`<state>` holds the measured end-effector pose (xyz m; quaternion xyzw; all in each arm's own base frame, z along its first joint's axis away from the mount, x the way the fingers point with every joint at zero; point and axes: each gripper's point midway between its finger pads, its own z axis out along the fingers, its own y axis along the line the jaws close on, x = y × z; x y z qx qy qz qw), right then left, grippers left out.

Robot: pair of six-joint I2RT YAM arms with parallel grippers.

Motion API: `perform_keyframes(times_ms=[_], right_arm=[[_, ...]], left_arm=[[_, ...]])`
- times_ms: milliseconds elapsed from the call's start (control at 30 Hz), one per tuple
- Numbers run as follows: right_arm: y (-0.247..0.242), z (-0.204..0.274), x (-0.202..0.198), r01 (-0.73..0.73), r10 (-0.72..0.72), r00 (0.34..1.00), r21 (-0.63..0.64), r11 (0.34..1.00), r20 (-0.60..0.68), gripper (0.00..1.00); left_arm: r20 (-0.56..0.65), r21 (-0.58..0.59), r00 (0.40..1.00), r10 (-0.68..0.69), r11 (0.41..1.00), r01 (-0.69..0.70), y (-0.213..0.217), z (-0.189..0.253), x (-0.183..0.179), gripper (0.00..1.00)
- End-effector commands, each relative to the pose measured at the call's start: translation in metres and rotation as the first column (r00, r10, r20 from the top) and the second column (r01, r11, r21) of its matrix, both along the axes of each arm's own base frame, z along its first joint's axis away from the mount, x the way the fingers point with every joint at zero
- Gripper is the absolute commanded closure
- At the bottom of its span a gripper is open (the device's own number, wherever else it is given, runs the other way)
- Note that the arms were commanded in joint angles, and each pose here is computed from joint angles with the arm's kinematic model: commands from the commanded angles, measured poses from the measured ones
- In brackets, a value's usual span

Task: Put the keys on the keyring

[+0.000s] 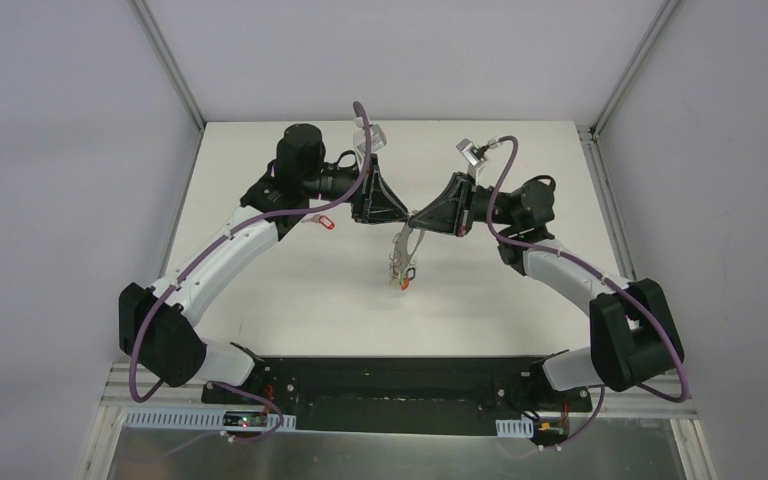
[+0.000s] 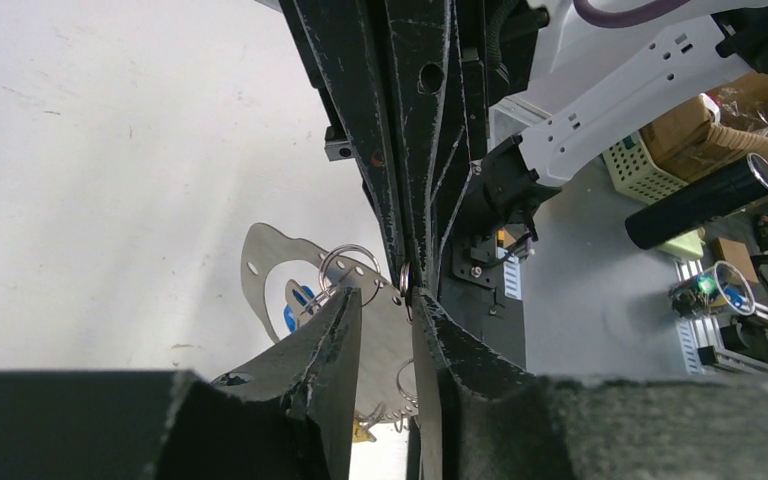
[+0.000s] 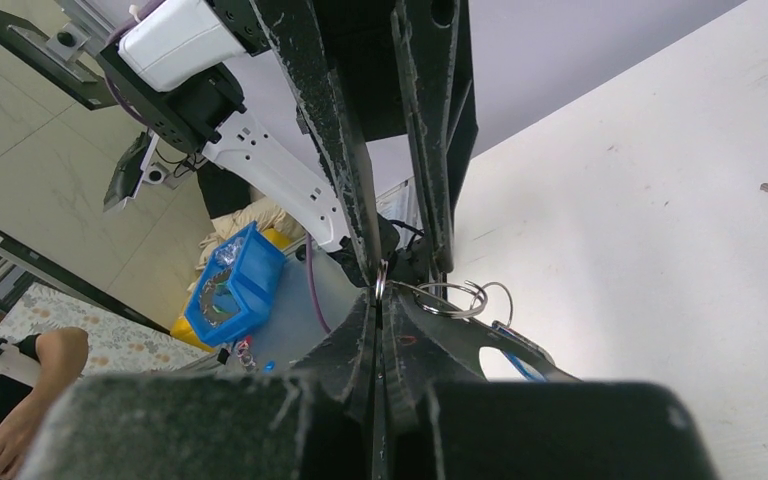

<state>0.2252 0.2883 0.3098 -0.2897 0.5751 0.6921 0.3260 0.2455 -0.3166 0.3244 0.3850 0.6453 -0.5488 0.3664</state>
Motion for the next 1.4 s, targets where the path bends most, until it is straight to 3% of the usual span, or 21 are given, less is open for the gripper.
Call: perform_keyframes(times_ms=[0,133,367,500,667,833,1033,1133,1367], right_arm=[[-0.002,0.021,0.002,0.021,-0.025,0.996,0.056,0.998,0.08,1.0],[-0.001,0.019,0.004,0.024,-0.029,0.997,0.055,0.998,0.077,1.0],[-0.002,0.02,0.006,0.037,-0.042,0.996,0.06,0.998,0.078,1.0],[-0.002,0.02,0.007,0.042,-0.046,0.996,0.061,0.997,0.08,1.0],[-0.001,0.012,0.009,0.047,-0.051,0.994,0.043,0.998,0.092,1.0],[-0.004,-0.002,0.011,0.042,-0.039,0.987,-0.018,0.999,0.153,0.87],[-0.007,-0.009,0.006,0.022,-0.005,0.977,-0.08,0.997,0.212,0.69],[-0.008,-0.012,0.004,0.015,0.007,0.976,-0.095,0.995,0.219,0.64],[-0.009,-0.016,-0.004,-0.01,0.037,0.971,-0.114,0.993,0.237,0.62]], left_arm=[[0.035,-0.053,0.999,-0.037,0.998,0.039,-0.002,0.013,-0.005,0.77],[0.021,-0.056,0.999,-0.038,0.998,0.039,-0.003,0.014,-0.005,0.86],[-0.009,-0.04,0.998,-0.057,0.998,0.056,-0.006,0.005,-0.011,0.91],[-0.024,-0.028,0.998,-0.063,0.998,0.062,-0.007,0.0,-0.013,1.0],[-0.047,-0.006,0.998,-0.035,0.999,0.035,-0.007,0.0,-0.011,1.0],[-0.028,0.19,1.0,0.003,0.982,0.003,0.003,-0.016,-0.016,1.0],[-0.041,0.445,0.999,-0.009,0.895,0.027,0.015,-0.036,-0.022,1.0],[-0.043,0.504,0.999,0.003,0.864,0.019,0.015,-0.04,-0.022,1.0],[-0.052,0.557,0.998,0.037,0.831,-0.001,0.009,-0.044,-0.018,1.0]])
